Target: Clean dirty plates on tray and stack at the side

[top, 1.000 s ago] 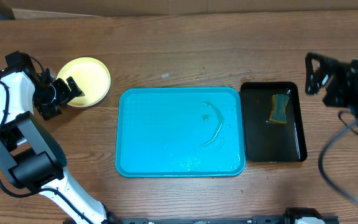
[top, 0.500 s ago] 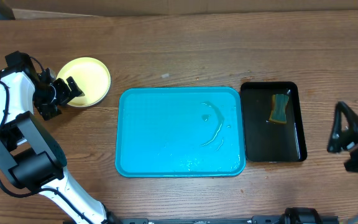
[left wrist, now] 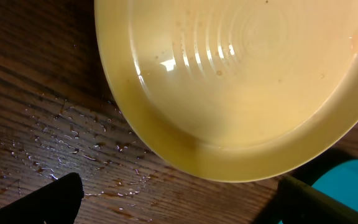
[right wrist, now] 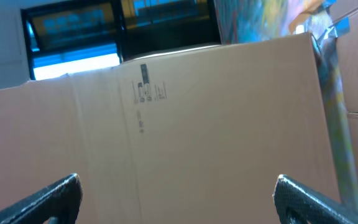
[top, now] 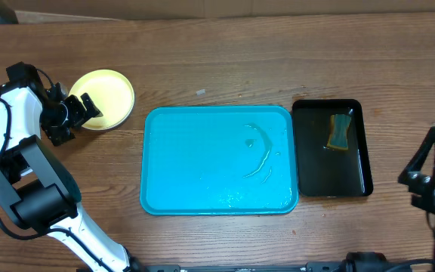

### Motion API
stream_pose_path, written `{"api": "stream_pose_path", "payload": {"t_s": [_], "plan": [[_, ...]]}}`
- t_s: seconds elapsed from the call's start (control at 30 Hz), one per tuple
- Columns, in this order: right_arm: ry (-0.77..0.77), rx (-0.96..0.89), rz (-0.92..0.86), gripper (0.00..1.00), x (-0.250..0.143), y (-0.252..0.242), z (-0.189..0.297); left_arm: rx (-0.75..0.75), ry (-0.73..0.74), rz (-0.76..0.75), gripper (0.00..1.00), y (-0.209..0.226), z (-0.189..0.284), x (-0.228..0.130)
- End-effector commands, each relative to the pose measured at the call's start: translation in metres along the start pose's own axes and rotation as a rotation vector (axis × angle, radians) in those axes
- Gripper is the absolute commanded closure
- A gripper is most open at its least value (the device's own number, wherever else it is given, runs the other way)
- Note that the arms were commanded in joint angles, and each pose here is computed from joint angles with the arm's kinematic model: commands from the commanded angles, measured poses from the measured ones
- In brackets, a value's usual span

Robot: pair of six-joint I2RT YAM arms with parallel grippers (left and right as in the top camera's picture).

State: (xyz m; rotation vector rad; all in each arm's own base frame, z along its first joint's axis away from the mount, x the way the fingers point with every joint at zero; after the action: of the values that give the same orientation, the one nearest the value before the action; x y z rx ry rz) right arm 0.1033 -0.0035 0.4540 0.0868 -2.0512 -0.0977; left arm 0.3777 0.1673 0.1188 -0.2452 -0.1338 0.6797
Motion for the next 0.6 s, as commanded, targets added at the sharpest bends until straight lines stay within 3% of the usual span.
{"api": "stream_pose_path", "payload": {"t_s": [0.0, 0.33, 0.57], "plan": [[-0.047, 0.03, 0.001, 0.0, -0.028, -0.001, 0.012, 0.001, -0.014, -0.022, 0.0, -0.003, 0.003, 0.003], [-0.115, 0.06, -0.004, 0.0, -0.11, -0.008, 0.034, 0.001, -0.014, -0.022, 0.0, -0.003, 0.003, 0.003], [-0.012, 0.06, -0.004, 0.0, -0.163, -0.013, 0.039, 0.0, -0.013, -0.022, 0.0, -0.003, 0.003, 0.003]]}}
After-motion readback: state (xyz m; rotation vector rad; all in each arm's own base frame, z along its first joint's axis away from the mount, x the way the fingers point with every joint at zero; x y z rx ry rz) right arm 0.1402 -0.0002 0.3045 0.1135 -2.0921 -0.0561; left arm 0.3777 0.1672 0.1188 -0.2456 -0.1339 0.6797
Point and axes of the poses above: each gripper's point midway between its finger pads, its own z axis back along the fingers, its own y axis along the line the jaws close on, x = y × z, the point moved 7 cm from there along z, back along the fingers, and after that the axes turned 5 degrees about z, right-handed, at the moved point
